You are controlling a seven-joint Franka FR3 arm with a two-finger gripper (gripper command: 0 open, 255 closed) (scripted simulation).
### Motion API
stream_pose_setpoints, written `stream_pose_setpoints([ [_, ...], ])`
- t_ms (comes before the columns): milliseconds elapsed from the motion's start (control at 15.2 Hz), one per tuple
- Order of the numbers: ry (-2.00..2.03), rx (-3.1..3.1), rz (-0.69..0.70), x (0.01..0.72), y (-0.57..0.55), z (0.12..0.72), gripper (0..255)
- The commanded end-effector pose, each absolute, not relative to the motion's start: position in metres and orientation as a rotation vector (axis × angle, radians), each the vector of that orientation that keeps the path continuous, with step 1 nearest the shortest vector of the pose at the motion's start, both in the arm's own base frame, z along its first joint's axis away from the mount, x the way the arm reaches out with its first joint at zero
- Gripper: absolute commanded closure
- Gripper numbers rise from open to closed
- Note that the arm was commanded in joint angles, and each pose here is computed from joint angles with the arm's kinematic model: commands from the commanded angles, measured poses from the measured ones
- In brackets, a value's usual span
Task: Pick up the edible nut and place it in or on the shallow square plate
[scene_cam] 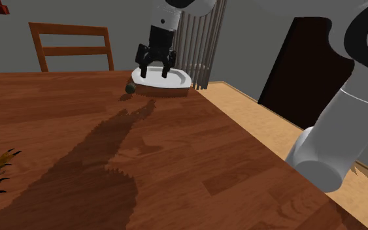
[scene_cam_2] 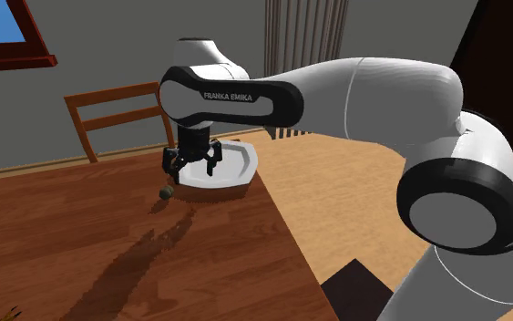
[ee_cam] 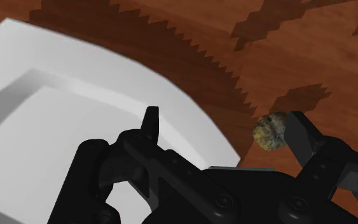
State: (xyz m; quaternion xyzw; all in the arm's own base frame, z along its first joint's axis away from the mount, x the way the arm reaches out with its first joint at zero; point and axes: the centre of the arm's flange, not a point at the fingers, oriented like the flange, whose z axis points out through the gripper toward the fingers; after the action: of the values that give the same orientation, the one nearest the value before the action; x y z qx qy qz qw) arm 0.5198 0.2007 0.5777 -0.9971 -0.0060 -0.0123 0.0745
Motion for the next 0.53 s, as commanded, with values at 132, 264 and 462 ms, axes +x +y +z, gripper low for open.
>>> stream_pose_setpoints([
  [132,-0.007,-2.962,-0.017,0.552,0.238,0.574,0],
  [264,-0.003,-2.948,-0.008,0.568,0.257,0.571,0],
  [462,-0.003,-2.948,-0.008,0.568,0.259,0.561,0],
])
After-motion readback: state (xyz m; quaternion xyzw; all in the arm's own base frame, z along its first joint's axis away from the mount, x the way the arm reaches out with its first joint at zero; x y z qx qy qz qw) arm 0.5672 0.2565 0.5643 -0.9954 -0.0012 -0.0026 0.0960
